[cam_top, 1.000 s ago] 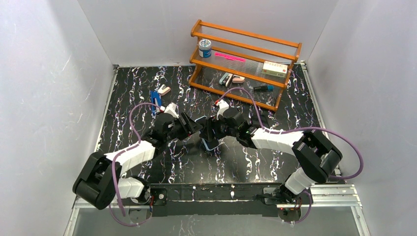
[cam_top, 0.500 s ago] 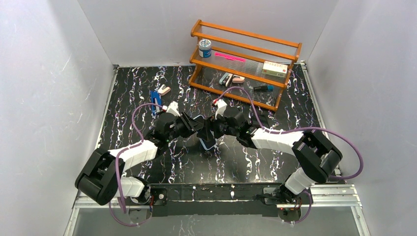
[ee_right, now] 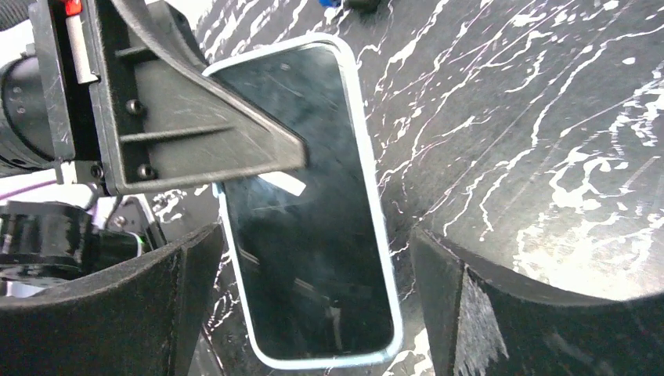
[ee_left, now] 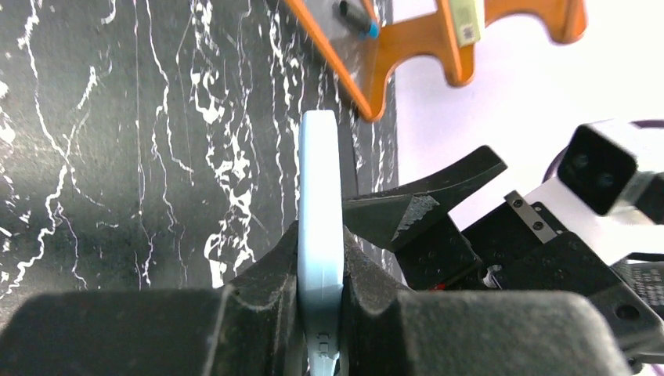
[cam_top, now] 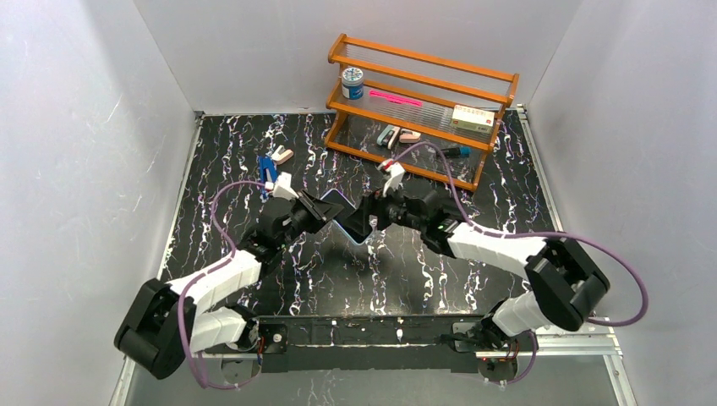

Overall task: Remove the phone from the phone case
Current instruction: Pick up the phone at the center of the board, then remove the phone case from the phone.

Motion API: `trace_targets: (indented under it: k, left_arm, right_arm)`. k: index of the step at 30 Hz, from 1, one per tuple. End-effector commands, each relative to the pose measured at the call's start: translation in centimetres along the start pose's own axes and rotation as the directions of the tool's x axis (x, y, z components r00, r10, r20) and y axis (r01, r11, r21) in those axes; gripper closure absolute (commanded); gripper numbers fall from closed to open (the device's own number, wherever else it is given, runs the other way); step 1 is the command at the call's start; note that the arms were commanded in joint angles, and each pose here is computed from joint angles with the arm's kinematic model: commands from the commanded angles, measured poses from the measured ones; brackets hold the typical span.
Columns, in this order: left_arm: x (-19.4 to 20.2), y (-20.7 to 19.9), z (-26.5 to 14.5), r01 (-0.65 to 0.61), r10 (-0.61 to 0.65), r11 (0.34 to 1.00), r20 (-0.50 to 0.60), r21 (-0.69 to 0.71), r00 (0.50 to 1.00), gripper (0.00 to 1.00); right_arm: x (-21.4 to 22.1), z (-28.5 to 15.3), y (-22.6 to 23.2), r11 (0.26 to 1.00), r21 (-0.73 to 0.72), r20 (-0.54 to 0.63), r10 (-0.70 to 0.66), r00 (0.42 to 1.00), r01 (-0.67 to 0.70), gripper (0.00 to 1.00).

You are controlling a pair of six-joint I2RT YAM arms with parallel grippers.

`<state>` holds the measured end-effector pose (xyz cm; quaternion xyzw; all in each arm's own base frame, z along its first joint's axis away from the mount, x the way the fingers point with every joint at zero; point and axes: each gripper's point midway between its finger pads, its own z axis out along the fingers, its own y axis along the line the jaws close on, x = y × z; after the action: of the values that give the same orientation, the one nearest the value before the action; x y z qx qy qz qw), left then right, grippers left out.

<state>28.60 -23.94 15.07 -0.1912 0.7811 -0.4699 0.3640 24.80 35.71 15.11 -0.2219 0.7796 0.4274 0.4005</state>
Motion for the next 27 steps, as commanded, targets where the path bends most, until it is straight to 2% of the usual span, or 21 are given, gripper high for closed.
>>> trace_targets:
  k: [1, 9, 13, 19, 23, 27]
  left_arm:
    - [-4.2, -2.7, -1.5, 0.026, -0.041, 0.996, 0.187, 0.083, 0.982, 1.0]
    - [-6.8, -3.6, -3.4, 0.05, -0.094, 0.988, 0.308, 0.147, 0.947, 1.0]
    - [-7.6, -4.7, -4.6, 0.039, -0.109, 0.979, 0.351, 0.2, 0.93, 1.0]
    - [-8.0, -5.7, -5.9, 0.089, -0.189, 0.957, 0.361, 0.275, 0.913, 1.0]
    - [-8.0, -6.1, -6.4, 0.116, -0.226, 0.945, 0.352, 0.307, 0.908, 1.0]
    - [-7.8, -6.6, -6.5, 0.146, -0.258, 0.932, 0.325, 0.331, 0.91, 1.0]
  right_arm:
    - [-4.0, -2.5, 1.1, 0.992, -0.092, 0.131, 0.101, 0.986, -0.089, 0.02]
    - [-5.2, -5.4, 2.1, 0.974, -0.158, 0.204, 0.193, 0.96, -0.163, 0.01]
    - [-4.6, -6.1, 3.6, 0.954, -0.245, 0.185, 0.218, 0.958, -0.17, 0.01]
    - [-3.7, -6.3, 3.8, 0.94, -0.265, 0.141, 0.257, 0.956, -0.213, 0.03]
    - [-4.1, -6.9, 5.2, 0.909, -0.37, 0.175, 0.273, 0.946, -0.194, 0.06]
    - [-4.4, -6.9, 6.6, 0.88, -0.442, 0.145, 0.261, 0.954, -0.174, 0.09]
